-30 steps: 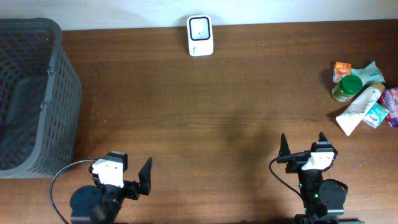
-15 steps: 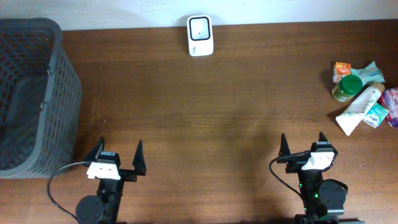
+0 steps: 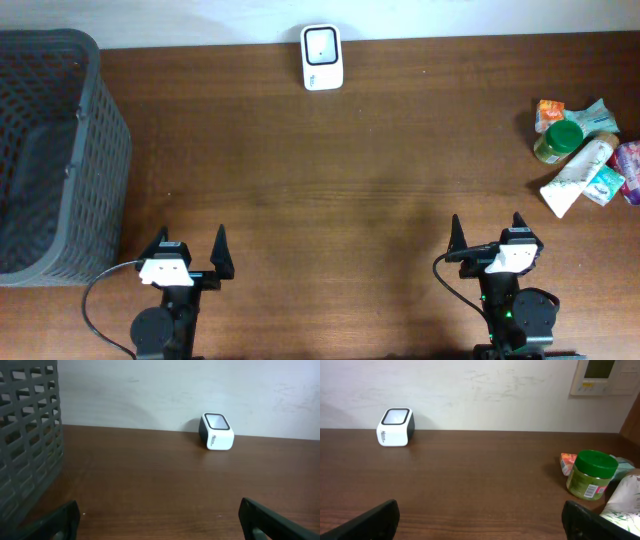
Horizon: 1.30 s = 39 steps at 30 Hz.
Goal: Scan the item barcode
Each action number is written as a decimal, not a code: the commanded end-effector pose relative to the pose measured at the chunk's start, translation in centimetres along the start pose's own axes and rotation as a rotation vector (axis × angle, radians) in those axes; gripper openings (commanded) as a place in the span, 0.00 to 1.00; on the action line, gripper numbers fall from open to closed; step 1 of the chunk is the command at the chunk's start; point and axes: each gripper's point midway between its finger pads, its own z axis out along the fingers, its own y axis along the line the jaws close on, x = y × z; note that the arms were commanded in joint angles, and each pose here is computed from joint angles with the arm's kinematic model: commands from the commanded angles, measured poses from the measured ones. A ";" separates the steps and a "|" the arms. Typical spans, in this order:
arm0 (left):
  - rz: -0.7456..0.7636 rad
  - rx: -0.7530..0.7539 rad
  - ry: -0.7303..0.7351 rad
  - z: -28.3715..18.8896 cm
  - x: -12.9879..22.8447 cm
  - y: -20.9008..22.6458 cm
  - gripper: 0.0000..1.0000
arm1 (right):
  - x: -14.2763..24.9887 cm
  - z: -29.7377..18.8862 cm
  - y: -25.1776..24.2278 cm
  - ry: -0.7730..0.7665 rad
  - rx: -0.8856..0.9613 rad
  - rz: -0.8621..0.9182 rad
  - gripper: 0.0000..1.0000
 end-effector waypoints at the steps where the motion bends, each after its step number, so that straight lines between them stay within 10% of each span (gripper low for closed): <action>1: -0.018 -0.024 0.002 0.0 0.2 0.5 0.99 | 0.3 0.0 -0.3 0.002 0.012 -0.003 0.99; 39: 0.051 -0.036 0.005 0.0 0.3 0.5 0.99 | 0.3 0.0 -0.3 0.001 0.012 -0.003 0.98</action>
